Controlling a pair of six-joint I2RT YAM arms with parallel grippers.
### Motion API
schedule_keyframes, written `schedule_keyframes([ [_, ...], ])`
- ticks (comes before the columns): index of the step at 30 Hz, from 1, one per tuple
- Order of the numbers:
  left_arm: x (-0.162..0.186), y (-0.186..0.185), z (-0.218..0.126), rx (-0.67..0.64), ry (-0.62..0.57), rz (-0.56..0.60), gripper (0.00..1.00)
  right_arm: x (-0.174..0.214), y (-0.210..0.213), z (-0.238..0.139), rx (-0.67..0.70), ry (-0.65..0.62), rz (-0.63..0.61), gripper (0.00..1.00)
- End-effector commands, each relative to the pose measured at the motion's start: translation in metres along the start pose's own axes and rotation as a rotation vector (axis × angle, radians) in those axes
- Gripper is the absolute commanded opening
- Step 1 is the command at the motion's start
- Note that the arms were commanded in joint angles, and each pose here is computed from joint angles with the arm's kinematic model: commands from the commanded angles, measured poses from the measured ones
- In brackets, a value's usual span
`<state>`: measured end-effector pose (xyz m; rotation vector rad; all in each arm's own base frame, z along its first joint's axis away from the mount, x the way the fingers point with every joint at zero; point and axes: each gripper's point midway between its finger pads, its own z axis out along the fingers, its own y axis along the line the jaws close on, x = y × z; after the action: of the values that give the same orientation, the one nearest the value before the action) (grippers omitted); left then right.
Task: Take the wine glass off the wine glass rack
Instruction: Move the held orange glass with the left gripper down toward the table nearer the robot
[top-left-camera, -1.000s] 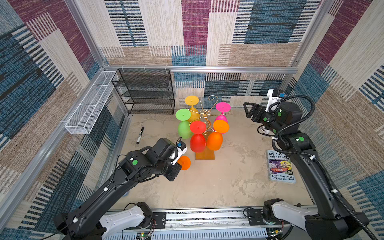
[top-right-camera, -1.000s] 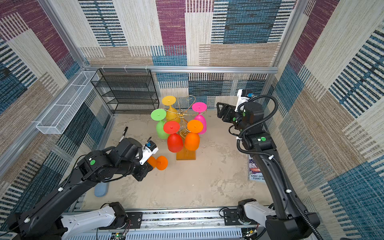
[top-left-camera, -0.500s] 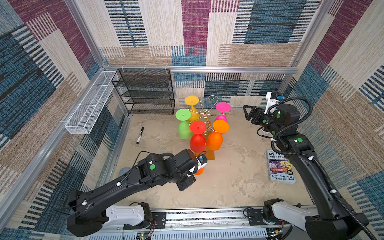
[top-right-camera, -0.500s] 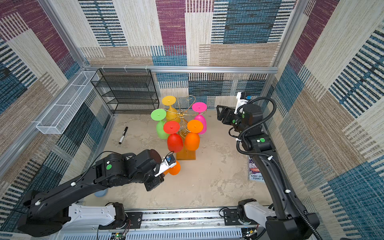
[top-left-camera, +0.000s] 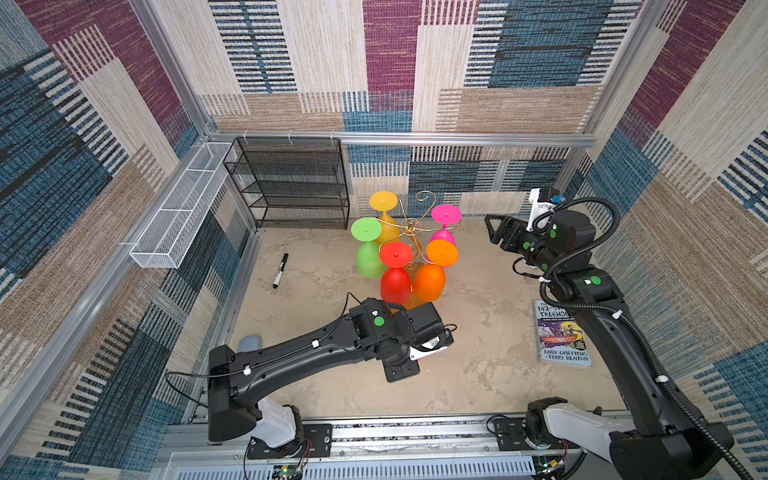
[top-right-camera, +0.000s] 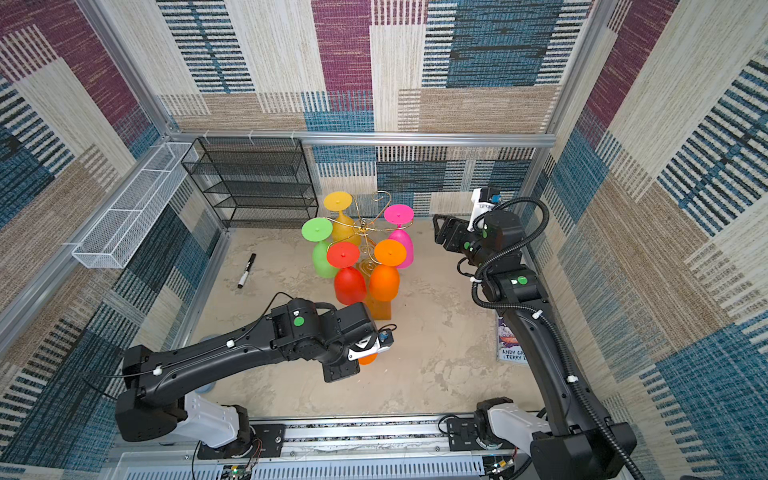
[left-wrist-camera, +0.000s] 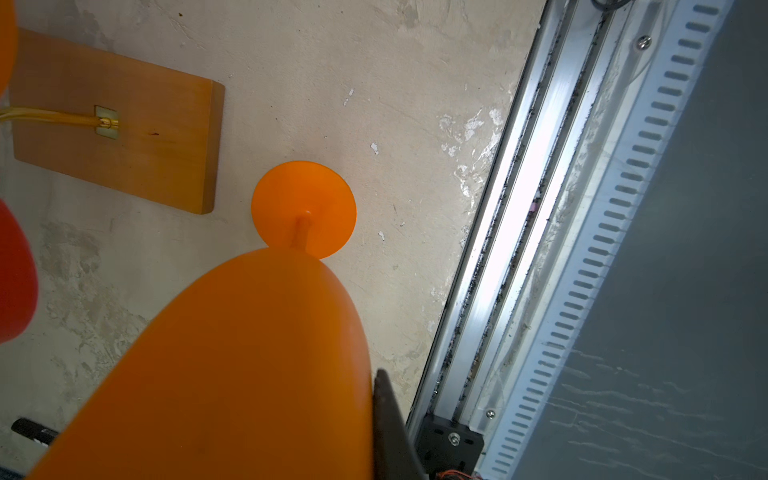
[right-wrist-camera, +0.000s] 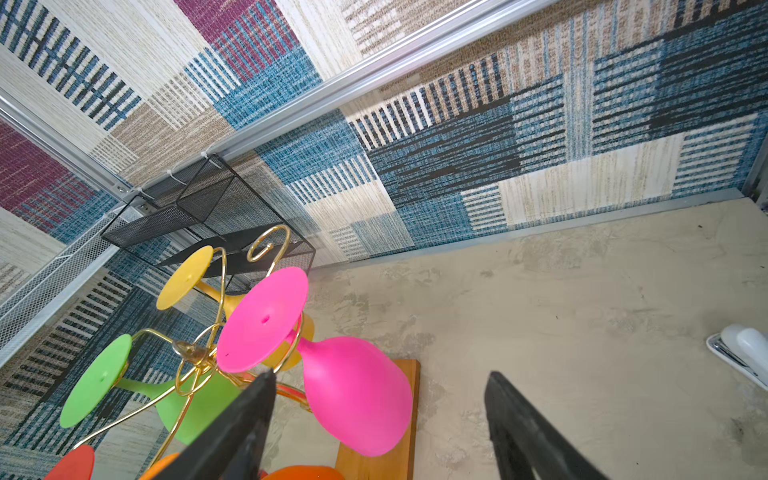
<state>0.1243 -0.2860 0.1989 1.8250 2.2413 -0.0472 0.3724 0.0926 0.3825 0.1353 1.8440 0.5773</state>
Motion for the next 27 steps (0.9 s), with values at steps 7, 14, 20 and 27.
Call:
schedule_keyframes([
  [7, -0.007, -0.006, 0.026, 0.070, 0.122, 0.123, 0.00, 0.000, 0.002, -0.002, -0.030, -0.016, -0.001, 0.80],
  [14, 0.001, -0.008, 0.045, 0.135, 0.230, 0.108, 0.00, -0.001, 0.006, -0.004, -0.049, -0.021, 0.009, 0.80],
  [20, 0.002, -0.012, 0.050, 0.181, 0.238, 0.103, 0.00, -0.001, 0.005, -0.005, -0.044, -0.021, 0.009, 0.80],
  [27, 0.003, -0.007, 0.056, 0.180, 0.258, 0.096, 0.06, 0.000, 0.005, -0.005, -0.050, -0.015, 0.012, 0.80],
])
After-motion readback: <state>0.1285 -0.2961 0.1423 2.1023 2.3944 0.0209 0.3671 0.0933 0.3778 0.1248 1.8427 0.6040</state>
